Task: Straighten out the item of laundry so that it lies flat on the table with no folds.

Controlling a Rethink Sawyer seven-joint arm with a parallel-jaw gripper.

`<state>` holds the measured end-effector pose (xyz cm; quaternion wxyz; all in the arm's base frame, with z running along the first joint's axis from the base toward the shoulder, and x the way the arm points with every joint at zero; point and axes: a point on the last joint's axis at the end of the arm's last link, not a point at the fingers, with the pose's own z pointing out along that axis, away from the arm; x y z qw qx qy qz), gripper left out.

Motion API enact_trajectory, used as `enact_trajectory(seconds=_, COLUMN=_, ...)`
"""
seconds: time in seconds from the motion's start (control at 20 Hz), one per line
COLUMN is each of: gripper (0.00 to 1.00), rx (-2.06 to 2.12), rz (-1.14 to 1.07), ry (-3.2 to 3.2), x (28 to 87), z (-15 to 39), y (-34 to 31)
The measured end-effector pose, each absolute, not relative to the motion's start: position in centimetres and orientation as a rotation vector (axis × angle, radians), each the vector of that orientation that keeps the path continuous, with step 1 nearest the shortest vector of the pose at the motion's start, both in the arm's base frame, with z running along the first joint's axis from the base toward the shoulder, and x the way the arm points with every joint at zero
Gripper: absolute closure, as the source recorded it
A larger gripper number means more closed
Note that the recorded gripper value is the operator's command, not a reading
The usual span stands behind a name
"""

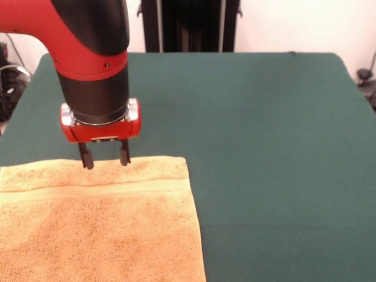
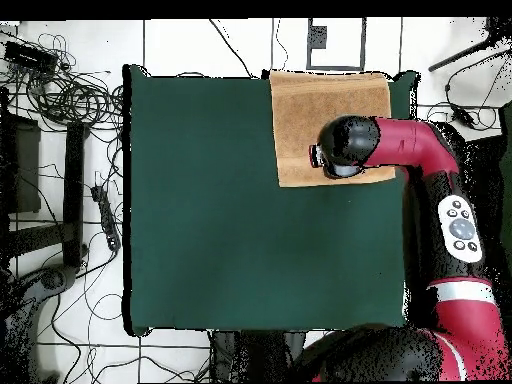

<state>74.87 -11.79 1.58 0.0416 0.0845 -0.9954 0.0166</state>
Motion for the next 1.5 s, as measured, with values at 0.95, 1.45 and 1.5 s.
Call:
enact_trajectory(seconds=0.95, gripper=0.00, rx=-0.026, rz=-0.140, ry=-3.071, x=77.4, z=3.6, y=-18.3)
enact_trajectory(seconds=1.45, gripper=0.00, rx=-0.014, rz=-0.149, ry=-3.066, x=79.3, z=2.4, y=-16.0)
enact_trajectory(seconds=1.5, gripper=0.00, rx=-0.014, rz=-0.150, ry=-3.064, x=79.4, z=2.1, y=-15.8)
